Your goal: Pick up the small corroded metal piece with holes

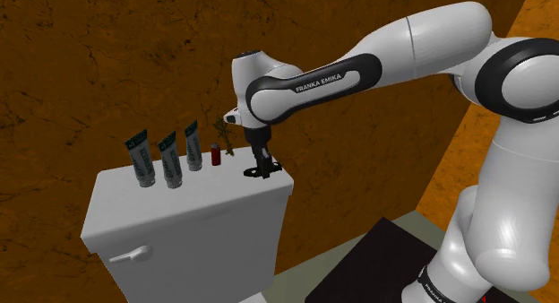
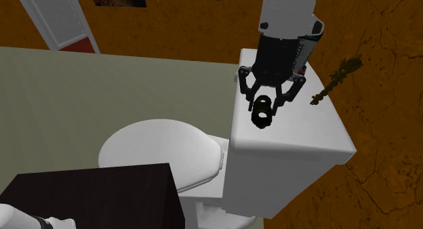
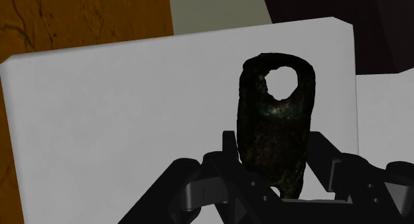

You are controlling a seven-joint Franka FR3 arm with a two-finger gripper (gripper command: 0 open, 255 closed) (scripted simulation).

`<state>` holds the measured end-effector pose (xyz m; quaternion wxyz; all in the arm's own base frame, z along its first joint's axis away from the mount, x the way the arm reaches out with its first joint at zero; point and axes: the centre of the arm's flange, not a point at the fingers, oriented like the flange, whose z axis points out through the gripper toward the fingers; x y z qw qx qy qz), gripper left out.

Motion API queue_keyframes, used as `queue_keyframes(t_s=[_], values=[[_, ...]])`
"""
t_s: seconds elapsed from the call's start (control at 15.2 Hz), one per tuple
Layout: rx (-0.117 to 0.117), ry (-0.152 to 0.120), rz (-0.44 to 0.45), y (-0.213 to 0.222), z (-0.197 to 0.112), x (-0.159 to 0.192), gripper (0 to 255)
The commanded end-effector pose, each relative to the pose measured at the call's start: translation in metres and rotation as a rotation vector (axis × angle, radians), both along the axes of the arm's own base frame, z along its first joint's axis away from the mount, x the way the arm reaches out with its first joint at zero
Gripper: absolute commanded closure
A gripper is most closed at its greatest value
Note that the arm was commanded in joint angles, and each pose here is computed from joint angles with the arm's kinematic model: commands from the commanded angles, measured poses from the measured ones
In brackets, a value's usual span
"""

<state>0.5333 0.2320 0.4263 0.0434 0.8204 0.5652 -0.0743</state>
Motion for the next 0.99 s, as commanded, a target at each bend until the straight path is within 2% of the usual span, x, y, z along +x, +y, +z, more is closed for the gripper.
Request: queue_keyframes(t_s=[0.0, 0.79, 0.92], values=[[-0.001, 0.003, 0.0, -0.001, 0.008, 0.0, 255], [-0.001, 0.003, 0.0, -0.001, 0.071, 0.0, 255], [-0.001, 0.003, 0.0, -0.001, 0.072, 0.0, 255]])
